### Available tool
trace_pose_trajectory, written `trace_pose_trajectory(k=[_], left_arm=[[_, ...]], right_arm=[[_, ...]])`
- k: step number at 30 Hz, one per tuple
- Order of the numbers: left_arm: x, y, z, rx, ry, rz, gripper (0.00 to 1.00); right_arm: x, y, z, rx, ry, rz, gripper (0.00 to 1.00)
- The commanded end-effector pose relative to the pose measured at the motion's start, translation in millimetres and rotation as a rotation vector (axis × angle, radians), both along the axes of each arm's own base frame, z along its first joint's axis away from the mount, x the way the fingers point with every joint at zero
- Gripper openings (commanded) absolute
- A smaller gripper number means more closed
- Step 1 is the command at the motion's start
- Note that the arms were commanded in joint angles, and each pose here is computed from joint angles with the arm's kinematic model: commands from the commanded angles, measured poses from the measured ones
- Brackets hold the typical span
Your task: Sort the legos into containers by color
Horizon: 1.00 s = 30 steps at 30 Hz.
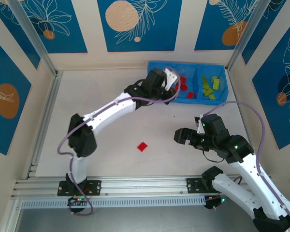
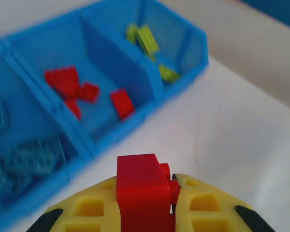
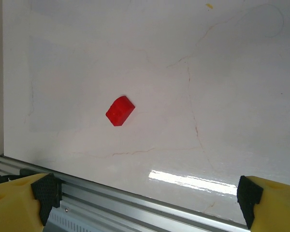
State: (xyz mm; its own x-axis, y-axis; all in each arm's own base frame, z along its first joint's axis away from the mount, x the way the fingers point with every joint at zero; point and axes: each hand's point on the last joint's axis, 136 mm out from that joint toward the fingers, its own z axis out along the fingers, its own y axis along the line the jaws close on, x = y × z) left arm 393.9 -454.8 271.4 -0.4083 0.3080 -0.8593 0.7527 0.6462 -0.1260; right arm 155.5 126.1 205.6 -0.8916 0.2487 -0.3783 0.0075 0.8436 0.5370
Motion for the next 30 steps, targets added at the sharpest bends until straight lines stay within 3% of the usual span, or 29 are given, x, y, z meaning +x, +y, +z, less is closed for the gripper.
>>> trace_pose_trajectory(k=[1,6,10,15,18,20,25,30], left_arm=[[50.5,-9.0,-19.7,0.038,-0.065,0.056,0.07],[89.5,-52.1,-7.9,-0.041,-0.209,0.014,0.12],[125.4,-60.0,-1.6,-0.105,-0.343,0.097,0.16],[141.6,-54.7,8.2,-0.163,-0.401,0.123,0.33],[131.7,-55.2,16.9,-0.155,-0.383,0.083,0.48],[118.0,-51.6,29.5,-0.146,-0.340,0.066,0.53],[77.3,-28.7,57.6,-0.203,-0.222,0.048,0.52],[15.9,26.2,75.3,-0.285,-0.195,0.050,0.52]], right_arm=[[-3.6,-9.4,7.1,-0.018,-0.007,-0.038,0.98],[-8.2,-16.3,6.7,-0.039,-0.006,-0.049,0.98],[-10.9,-19.4,14.7,-0.039,-0.022,-0.050,0.98],[-16.1,-25.5,18.7,-0.061,-0.023,-0.051,0.98],[-16.2,-25.8,16.8,-0.054,-0.021,-0.061,0.98],[-15.7,-23.6,16.2,-0.038,-0.019,-0.063,0.98],[-13.2,-19.3,14.8,-0.018,-0.016,-0.063,0.98],[-10.4,-13.0,5.2,-0.027,0.024,-0.043,0.96]])
